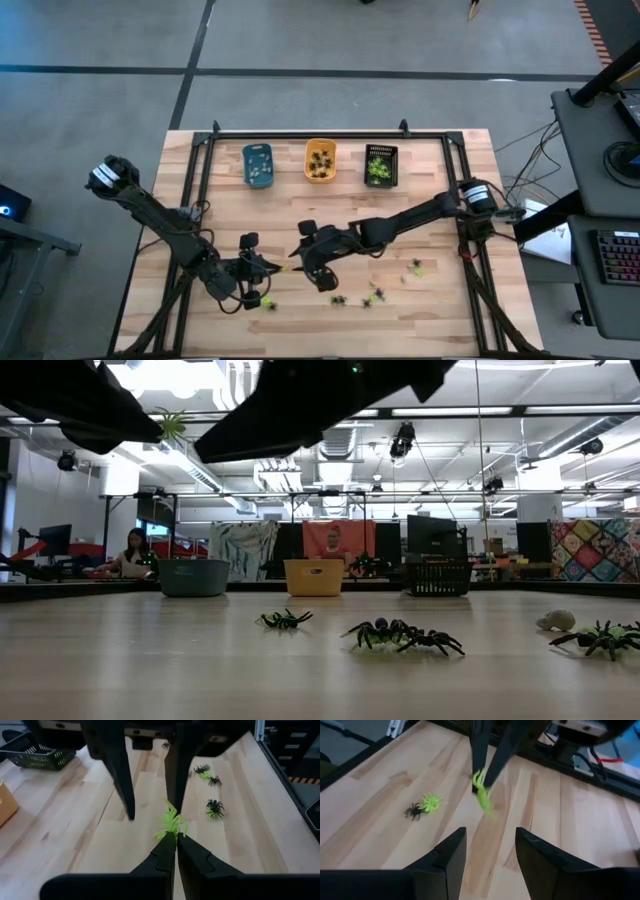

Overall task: Sort Halloween decoration
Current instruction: Put the green spider toy into the black bin

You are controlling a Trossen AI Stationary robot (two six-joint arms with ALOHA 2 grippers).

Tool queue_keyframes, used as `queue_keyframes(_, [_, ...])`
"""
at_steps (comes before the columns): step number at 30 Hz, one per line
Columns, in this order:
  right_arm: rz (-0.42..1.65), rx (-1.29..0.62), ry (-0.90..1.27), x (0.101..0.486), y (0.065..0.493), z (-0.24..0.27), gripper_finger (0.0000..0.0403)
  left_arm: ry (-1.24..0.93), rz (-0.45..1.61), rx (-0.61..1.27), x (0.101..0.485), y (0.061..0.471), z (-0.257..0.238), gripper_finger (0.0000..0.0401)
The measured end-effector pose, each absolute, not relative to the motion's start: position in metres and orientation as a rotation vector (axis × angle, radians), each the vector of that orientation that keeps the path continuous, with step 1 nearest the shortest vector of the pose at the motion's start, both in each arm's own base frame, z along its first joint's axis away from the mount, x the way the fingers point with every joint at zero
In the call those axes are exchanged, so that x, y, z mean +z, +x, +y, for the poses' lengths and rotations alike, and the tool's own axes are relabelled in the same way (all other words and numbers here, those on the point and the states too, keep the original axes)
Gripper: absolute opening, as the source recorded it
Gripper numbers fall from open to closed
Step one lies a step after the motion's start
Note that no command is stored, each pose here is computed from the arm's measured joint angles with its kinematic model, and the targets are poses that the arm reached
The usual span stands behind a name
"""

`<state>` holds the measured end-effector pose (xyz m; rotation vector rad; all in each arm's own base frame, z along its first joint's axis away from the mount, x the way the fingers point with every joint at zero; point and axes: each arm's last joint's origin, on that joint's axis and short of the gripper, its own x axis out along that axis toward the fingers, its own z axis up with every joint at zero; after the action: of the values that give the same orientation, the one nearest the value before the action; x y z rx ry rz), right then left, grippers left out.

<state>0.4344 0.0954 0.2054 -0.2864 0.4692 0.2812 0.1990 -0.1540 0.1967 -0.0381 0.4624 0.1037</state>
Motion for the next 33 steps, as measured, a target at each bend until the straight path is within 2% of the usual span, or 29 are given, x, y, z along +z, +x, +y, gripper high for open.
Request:
queue_keyframes(14, [0.447, 0.320, -0.334, 0.209, 0.448, 0.099, 0.0150, -0.029, 0.466, 0.104, 0.196, 0.199, -0.154, 0.0000])
queue_keyframes(20, [0.436, 0.323, -0.345, 0.210, 0.448, 0.099, 0.0107, -0.014, 0.461, 0.118, 0.197, 0.200, -0.152, 0.0000])
queue_keyframes(28, [0.431, 0.336, -0.345, 0.210, 0.449, 0.095, 0.0018, 0.012, 0.462, 0.114, 0.197, 0.200, -0.152, 0.0000])
queue_keyframes(33, [0.432, 0.338, -0.350, 0.211, 0.448, 0.095, 0.0010, 0.021, 0.452, 0.137, 0.197, 0.200, -0.152, 0.0001])
